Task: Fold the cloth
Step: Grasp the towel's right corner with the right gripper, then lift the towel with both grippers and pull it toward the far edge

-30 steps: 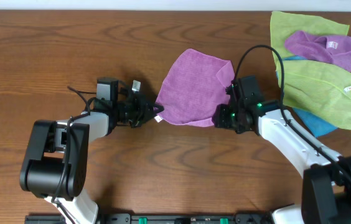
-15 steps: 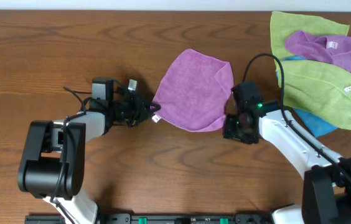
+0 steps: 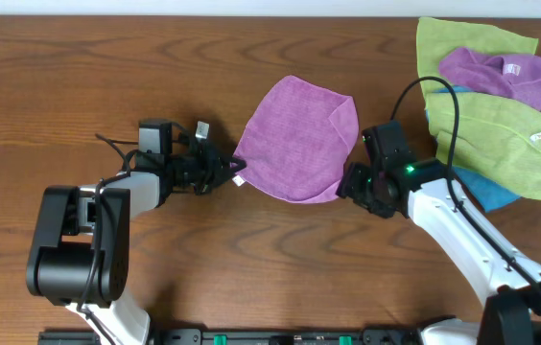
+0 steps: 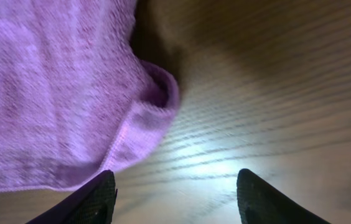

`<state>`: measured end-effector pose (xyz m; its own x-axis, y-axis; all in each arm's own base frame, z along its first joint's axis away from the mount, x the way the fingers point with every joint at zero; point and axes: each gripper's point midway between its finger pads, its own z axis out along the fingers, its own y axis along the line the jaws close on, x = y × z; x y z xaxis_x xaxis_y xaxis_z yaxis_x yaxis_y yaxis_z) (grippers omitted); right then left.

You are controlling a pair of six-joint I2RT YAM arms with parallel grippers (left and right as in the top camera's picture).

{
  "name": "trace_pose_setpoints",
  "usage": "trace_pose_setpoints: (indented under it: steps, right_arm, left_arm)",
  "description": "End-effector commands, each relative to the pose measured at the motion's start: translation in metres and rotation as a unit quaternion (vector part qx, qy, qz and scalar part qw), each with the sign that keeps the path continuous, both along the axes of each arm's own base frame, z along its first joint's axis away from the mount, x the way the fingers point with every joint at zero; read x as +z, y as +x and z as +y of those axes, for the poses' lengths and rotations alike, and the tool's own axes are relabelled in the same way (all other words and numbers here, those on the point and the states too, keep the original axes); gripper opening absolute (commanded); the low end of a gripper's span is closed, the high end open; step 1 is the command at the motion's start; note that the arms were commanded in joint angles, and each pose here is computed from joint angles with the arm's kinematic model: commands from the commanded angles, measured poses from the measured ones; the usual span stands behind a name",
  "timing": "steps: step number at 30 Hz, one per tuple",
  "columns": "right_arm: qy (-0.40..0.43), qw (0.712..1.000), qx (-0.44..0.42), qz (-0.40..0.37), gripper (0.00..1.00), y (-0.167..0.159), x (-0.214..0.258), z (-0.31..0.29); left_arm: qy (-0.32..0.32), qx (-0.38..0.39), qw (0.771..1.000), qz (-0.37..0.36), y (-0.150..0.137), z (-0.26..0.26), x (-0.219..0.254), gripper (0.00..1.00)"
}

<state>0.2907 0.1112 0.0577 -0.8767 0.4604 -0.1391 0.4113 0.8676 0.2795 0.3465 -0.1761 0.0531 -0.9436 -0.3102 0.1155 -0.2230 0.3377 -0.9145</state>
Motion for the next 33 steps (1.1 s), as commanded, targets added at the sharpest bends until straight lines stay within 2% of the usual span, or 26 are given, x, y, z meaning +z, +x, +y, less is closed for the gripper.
trace_pose_setpoints:
  steps: [1,10,16,18,22,23,26,29,33]
  right_arm:
    - [0.017,0.999,-0.039,0.019,0.61,0.001,-0.008,0.006]
    - [0.035,0.996,-0.078,0.023,0.60,0.017,-0.028,0.014]
    - [0.030,0.995,-0.083,0.038,0.55,0.018,-0.043,0.014]
    - [0.028,0.995,-0.083,0.042,0.45,0.017,-0.046,0.014]
    - [0.025,0.996,-0.073,0.040,0.08,0.017,-0.046,0.014]
    - [0.023,0.997,-0.064,0.040,0.02,0.016,-0.046,0.013]
    - [0.010,0.997,-0.046,0.054,0.01,0.006,-0.047,0.009]
    - [-0.012,0.999,-0.040,0.034,0.01,0.003,-0.029,0.000]
    - [-0.028,0.992,-0.050,-0.112,0.01,0.025,0.054,-0.017]
  left_arm:
    - [-0.006,-0.009,1.000,-0.020,0.004,0.000,0.008,0.06]
    - [-0.006,-0.010,1.000,-0.020,0.004,0.000,0.009,0.06]
    - [-0.008,-0.010,1.000,-0.020,0.004,-0.001,0.009,0.06]
    - [-0.009,-0.012,1.000,-0.020,0.004,-0.001,0.009,0.06]
    - [-0.011,-0.013,1.000,-0.020,0.003,-0.001,0.010,0.06]
    - [-0.012,-0.014,1.000,-0.020,0.003,-0.002,0.010,0.06]
    - [-0.015,-0.016,1.000,-0.021,0.002,-0.002,0.011,0.06]
    - [-0.032,-0.028,0.999,-0.028,0.000,-0.004,0.020,0.06]
    - [-0.036,-0.019,0.996,-0.078,0.013,0.004,0.055,0.06]
